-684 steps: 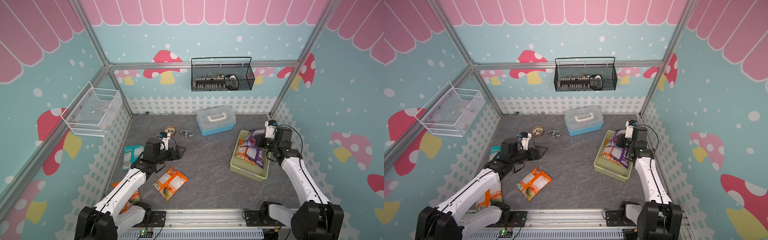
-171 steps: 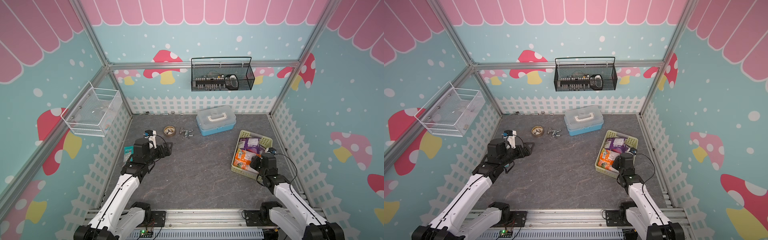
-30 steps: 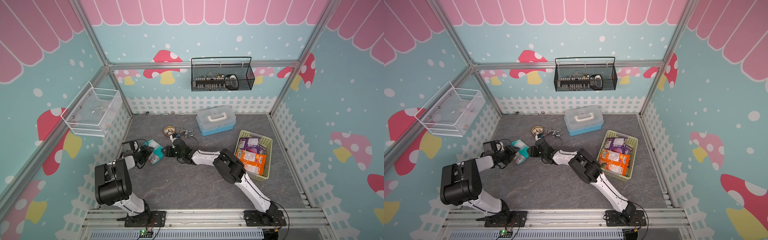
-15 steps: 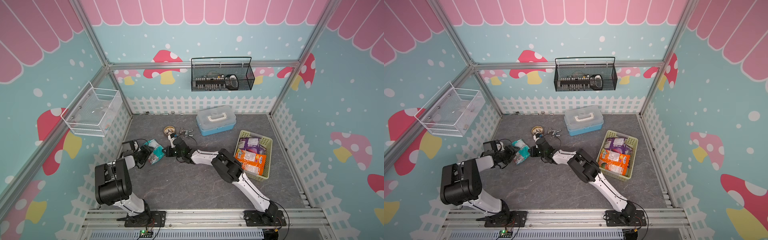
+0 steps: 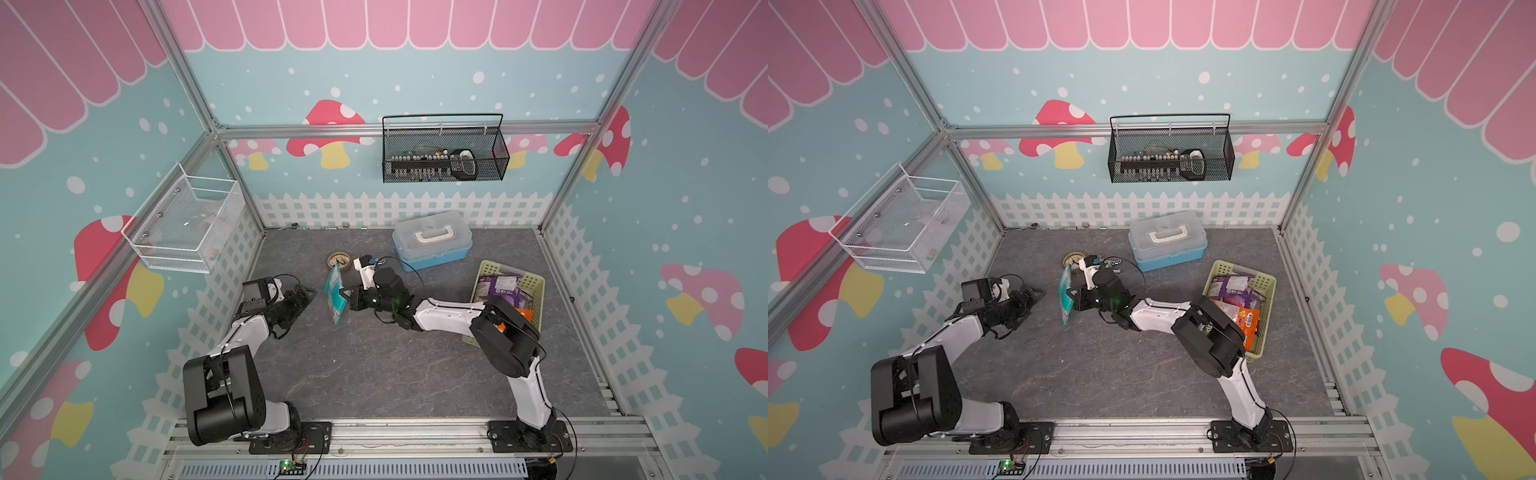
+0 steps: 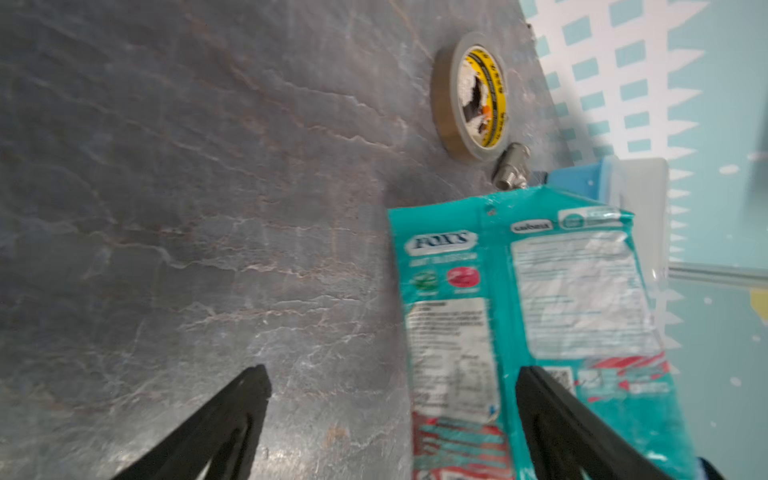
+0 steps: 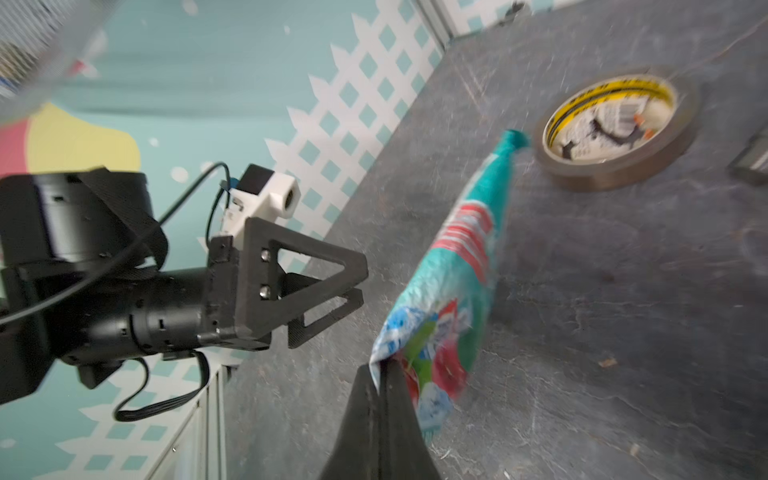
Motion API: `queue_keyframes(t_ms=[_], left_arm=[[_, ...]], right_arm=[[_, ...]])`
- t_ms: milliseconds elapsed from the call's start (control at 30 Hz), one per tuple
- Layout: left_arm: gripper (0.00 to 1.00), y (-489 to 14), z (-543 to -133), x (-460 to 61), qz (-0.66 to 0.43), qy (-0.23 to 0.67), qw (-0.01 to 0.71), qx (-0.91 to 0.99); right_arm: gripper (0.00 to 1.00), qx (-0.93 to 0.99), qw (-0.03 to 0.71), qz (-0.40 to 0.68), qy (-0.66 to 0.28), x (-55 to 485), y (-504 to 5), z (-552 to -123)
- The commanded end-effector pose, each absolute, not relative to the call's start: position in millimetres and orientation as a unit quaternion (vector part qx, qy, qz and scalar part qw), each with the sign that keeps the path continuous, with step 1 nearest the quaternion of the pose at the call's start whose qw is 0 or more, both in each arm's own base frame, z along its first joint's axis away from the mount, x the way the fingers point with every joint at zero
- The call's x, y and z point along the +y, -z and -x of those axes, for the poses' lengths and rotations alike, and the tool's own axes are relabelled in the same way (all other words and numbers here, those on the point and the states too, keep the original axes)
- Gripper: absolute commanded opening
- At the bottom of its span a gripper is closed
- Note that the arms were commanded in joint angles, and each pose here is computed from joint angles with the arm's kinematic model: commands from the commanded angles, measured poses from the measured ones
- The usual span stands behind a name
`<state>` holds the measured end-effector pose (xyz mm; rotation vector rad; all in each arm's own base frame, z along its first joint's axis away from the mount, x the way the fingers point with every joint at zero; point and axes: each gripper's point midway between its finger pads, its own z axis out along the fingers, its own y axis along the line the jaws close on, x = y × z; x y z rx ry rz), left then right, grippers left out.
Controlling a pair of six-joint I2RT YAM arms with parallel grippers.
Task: Put the candies in the basket
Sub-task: Pick up the candy at the center of the board.
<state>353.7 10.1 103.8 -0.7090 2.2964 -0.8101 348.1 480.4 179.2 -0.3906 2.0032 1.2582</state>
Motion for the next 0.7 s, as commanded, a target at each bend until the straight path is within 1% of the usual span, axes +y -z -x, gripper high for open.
queue_keyframes(t_ms=[0, 167, 400, 533, 667], left_arm=[[0.99, -131, -354, -8, 0.189, 0.308, 0.323, 0.875], [0.99, -153, -354, -38, 0.123, 0.314, 0.344, 0.876], [0.99, -176, -355, -74, 0.052, 0.327, 0.356, 0.874], [0.99, -192, -350, -95, 0.007, 0.33, 0.371, 0.868], [0.99, -201, -346, -101, -0.014, 0.313, 0.392, 0.865]], right_arm=[[0.0, 0.755, 0.387, 0.14, -0.511, 452, -216, -346], [0.0, 0.745, 0.424, 0.129, -0.499, 400, -258, -339], [0.0, 0.77, 0.455, 0.07, -0.442, 313, -276, -345], [0.0, 0.782, 0.487, 0.024, -0.388, 255, -281, -346], [0.0, 0.788, 0.515, -0.033, -0.336, 197, -288, -343]])
